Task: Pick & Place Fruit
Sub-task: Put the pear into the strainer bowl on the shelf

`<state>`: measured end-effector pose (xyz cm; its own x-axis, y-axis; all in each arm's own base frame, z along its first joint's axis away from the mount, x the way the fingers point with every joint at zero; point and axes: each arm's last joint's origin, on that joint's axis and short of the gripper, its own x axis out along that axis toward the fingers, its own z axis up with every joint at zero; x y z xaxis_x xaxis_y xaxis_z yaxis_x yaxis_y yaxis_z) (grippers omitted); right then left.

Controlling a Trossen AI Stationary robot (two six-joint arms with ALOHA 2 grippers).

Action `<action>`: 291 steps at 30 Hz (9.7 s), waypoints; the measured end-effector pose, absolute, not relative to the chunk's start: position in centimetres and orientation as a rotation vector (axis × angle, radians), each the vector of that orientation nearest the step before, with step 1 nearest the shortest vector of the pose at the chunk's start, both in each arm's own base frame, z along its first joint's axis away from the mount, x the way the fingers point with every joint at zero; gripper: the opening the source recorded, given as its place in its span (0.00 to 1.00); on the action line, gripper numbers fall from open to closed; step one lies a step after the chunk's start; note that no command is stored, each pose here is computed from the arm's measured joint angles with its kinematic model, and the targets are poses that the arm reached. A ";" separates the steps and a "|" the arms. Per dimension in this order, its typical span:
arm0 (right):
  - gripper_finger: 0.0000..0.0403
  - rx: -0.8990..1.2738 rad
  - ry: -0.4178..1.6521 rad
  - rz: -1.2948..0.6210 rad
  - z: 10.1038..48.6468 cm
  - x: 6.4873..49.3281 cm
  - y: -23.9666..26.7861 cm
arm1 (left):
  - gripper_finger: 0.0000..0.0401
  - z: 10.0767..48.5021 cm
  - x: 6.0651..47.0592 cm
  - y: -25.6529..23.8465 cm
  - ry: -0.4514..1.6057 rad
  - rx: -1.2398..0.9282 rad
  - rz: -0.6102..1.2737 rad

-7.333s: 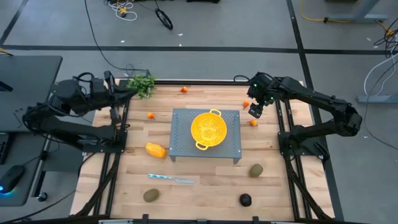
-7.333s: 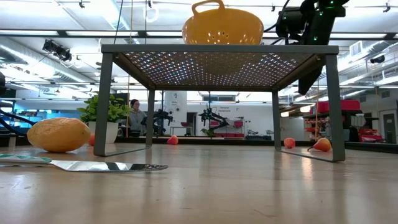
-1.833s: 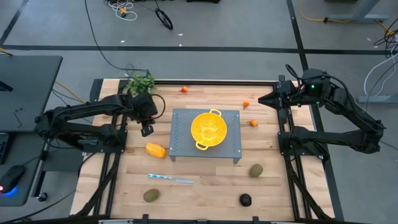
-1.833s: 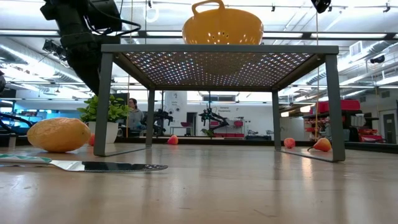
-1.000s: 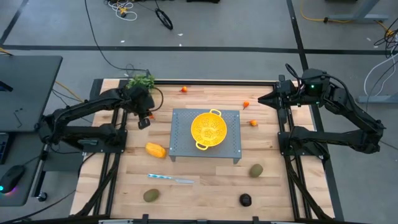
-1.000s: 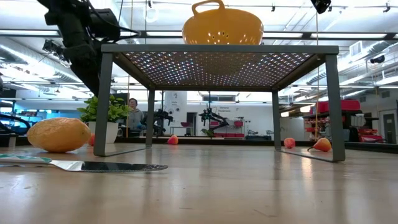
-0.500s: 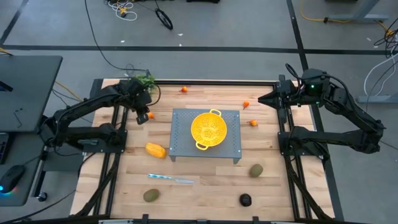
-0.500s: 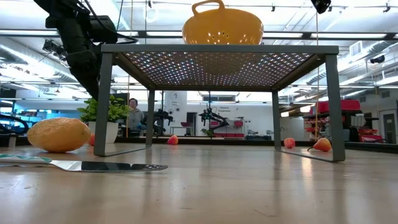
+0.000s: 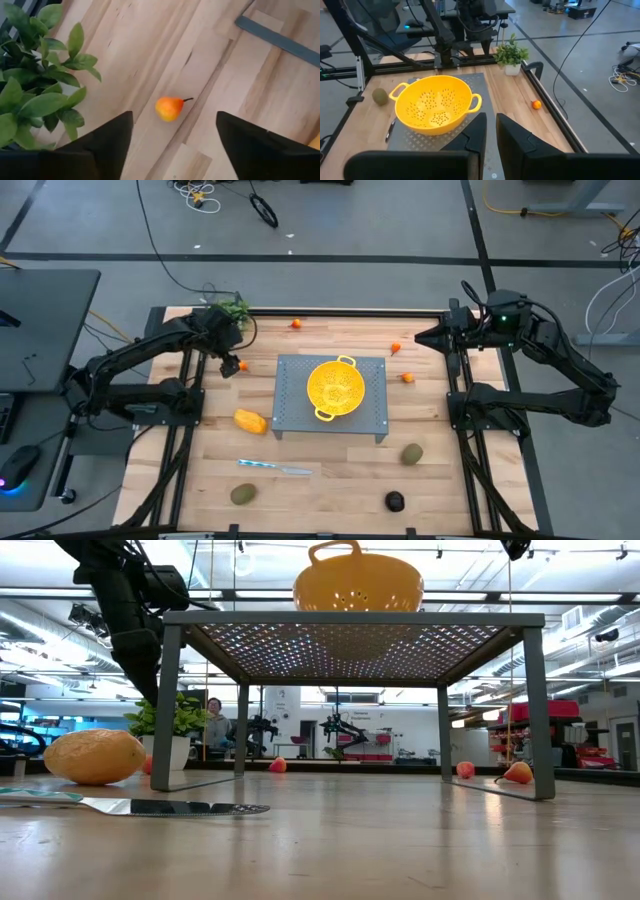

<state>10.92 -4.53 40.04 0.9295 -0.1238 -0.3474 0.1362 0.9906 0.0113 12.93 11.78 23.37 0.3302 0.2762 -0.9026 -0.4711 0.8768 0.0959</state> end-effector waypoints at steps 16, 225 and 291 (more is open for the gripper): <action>0.12 0.057 0.348 -0.137 40.1 10.9 -4.5 | 0.80 22.0 13.8 12.2 1.227 -0.077 0.266; 0.12 0.023 0.301 -0.215 40.6 11.1 -4.8 | 0.35 26.8 17.3 5.9 0.891 -0.094 0.250; 0.12 0.026 0.301 -0.216 40.6 11.1 -4.8 | 0.35 39.0 22.4 2.1 0.259 -0.002 0.212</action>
